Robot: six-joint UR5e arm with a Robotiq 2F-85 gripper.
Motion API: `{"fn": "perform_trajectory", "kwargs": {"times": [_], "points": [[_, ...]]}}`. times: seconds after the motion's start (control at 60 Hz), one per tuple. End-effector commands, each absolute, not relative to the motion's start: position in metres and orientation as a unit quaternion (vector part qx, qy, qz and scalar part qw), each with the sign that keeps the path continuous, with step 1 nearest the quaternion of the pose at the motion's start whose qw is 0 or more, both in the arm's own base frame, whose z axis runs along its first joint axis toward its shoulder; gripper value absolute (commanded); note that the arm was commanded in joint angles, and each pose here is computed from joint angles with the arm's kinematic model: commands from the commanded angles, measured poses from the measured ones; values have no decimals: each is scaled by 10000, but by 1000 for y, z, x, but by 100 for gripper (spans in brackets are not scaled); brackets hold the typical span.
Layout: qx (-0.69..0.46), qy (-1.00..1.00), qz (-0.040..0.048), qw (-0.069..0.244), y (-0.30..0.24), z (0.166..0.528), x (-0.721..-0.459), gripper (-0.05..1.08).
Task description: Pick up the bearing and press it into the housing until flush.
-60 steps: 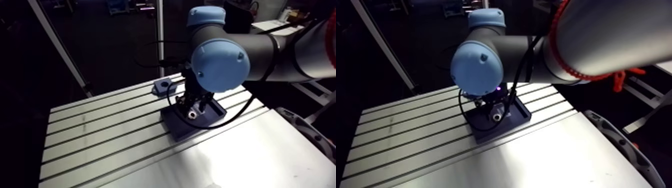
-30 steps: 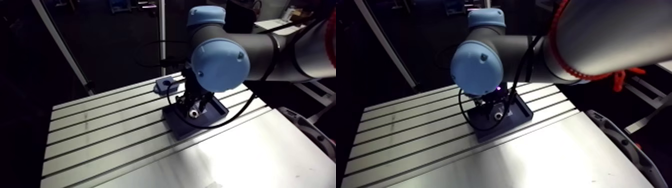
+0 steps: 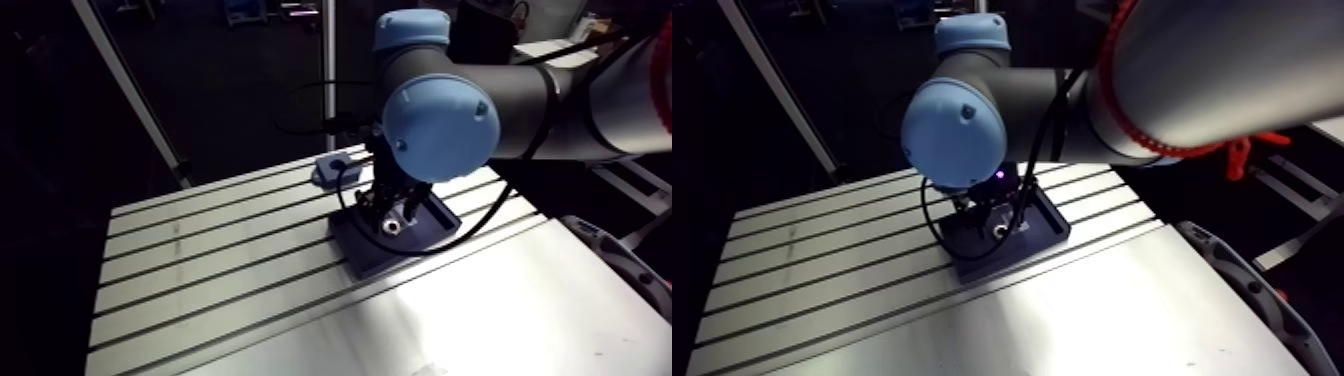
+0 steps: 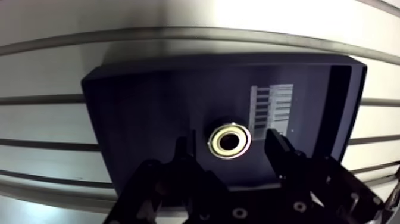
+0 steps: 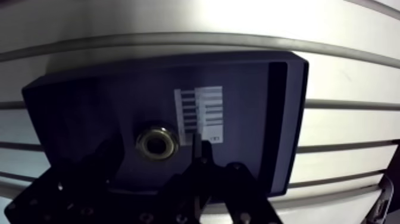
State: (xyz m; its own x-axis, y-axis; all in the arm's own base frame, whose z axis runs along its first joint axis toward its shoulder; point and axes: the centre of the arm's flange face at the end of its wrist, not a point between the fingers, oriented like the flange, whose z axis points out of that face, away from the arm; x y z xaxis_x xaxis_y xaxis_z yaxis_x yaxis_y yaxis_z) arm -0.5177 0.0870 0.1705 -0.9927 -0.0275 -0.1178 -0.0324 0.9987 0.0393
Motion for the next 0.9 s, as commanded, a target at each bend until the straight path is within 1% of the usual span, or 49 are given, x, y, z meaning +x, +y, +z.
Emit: {"fn": "perform_trajectory", "kwargs": {"times": [0.017, 0.1, 0.183, 0.35, 0.433, 0.633, 0.683, 0.9], "points": [[-154, 9978, 214, 603, 86, 169, -518, 32], [-154, 9979, 217, 597, 87, 170, -518, 32], [-148, 9979, 208, 600, 87, 169, -519, 37], [-149, 9977, 203, 623, 88, 167, -519, 37], [-149, 9976, 185, 647, 87, 164, -518, 39], [-148, 9976, 187, 643, 88, 164, -519, 41], [-149, 9977, 190, 637, 88, 164, -519, 44], [-147, 9978, 197, 621, 88, 166, -520, 44]]}}
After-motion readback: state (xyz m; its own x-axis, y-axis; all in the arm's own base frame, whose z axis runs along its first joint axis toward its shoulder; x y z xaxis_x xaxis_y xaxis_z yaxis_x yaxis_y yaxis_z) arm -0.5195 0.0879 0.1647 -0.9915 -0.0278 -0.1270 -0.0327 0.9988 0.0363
